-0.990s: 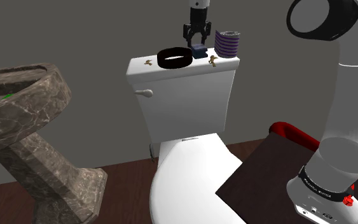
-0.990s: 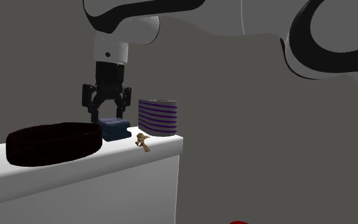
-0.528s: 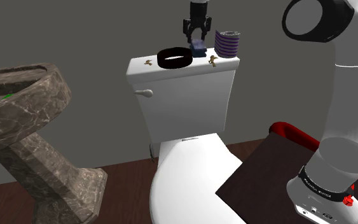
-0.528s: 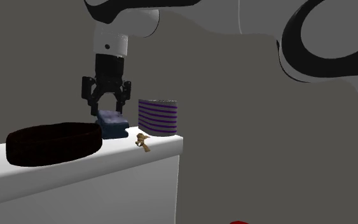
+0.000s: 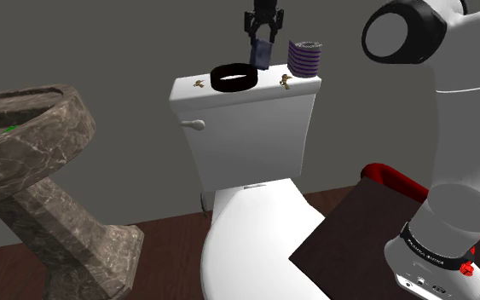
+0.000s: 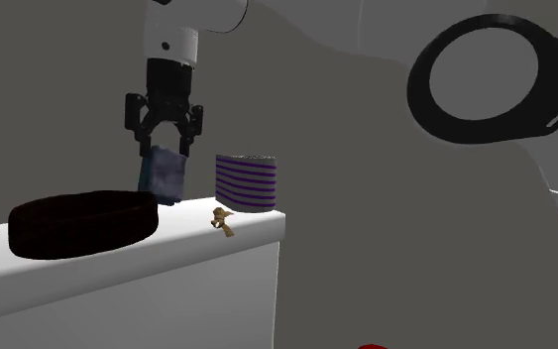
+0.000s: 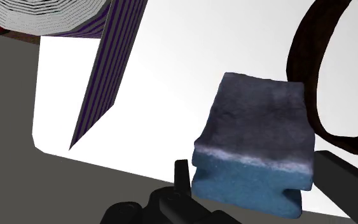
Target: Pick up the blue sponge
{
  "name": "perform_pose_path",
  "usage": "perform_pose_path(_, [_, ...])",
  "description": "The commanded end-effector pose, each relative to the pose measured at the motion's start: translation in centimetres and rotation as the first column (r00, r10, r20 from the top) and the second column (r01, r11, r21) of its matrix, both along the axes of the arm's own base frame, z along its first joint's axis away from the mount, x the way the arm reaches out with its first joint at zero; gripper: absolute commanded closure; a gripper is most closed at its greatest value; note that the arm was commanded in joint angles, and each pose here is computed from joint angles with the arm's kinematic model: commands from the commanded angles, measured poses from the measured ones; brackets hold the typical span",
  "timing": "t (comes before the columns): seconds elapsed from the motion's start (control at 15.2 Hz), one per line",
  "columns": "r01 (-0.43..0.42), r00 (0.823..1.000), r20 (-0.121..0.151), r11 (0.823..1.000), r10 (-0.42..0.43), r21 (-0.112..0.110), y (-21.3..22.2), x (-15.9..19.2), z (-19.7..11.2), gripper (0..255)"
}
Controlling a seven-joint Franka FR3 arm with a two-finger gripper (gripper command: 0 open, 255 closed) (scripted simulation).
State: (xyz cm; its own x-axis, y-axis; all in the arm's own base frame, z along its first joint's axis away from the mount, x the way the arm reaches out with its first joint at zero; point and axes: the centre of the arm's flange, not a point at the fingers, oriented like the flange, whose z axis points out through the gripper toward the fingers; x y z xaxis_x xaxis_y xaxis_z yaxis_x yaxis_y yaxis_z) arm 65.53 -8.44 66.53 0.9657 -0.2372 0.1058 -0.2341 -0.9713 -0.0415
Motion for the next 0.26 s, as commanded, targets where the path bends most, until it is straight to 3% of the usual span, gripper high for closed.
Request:
perform_pose_path(0.0, [0.0,1.0,0.0,1.0,0.0,0.0,-0.01,-0.02,1.16,255])
perform_pose_path(0.2, [0.0,1.0,0.0,1.0,0.0,0.0,-0.01,-0.02,1.77,255])
